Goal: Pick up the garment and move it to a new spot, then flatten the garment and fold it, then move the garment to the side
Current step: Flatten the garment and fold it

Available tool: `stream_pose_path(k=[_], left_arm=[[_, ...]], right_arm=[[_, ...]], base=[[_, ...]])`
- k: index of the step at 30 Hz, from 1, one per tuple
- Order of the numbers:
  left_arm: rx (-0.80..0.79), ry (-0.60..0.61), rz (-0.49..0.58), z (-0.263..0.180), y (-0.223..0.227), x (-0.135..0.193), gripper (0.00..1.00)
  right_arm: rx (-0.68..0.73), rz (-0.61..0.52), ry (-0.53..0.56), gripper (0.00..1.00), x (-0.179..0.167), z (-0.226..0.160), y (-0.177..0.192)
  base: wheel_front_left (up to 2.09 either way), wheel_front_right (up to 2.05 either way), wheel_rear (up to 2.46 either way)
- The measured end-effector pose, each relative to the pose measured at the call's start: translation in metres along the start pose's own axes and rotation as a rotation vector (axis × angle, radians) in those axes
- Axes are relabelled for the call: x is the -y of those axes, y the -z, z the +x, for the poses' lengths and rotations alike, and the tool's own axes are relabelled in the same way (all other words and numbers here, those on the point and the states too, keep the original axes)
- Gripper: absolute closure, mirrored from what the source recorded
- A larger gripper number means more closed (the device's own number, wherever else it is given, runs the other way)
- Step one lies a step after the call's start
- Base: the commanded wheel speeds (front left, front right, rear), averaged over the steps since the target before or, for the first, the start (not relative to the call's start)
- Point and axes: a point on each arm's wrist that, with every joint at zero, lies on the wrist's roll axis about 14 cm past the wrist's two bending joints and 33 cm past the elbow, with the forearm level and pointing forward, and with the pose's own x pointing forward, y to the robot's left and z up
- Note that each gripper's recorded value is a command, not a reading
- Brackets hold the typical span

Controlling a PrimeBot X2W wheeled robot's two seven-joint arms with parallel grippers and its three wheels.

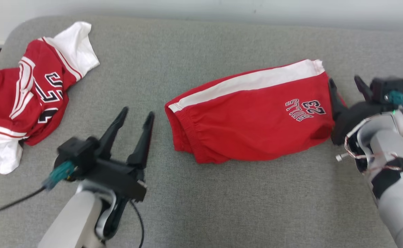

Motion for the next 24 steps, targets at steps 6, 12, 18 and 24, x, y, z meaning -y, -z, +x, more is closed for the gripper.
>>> stream_pose_path(k=[6,12,18,24], left_arm=[[0.109,-0.098,0.099,-0.027,-0.033,-0.023,0.00],[0.114,-0.252,0.158,-0.068,-0.031,-0.055,0.00],[0.101,-0.316,0.169,-0.086,-0.026,-0.066,0.00],[0.086,-0.308,0.176,-0.086,-0.021,-0.062,0.00]], right_arm=[[-0.051,0.022,0.028,0.00,0.013,-0.016,0.015],[-0.118,0.060,0.028,0.00,0.009,-0.017,0.034],[-0.182,0.092,0.023,0.00,0.002,-0.015,0.052],[-0.227,0.117,-0.008,1.00,-0.015,-0.015,0.064]], base=[[0.00,0.00,0.00],[0.00,0.00,0.00],[0.00,0.00,0.00],[0.00,0.00,0.00]])
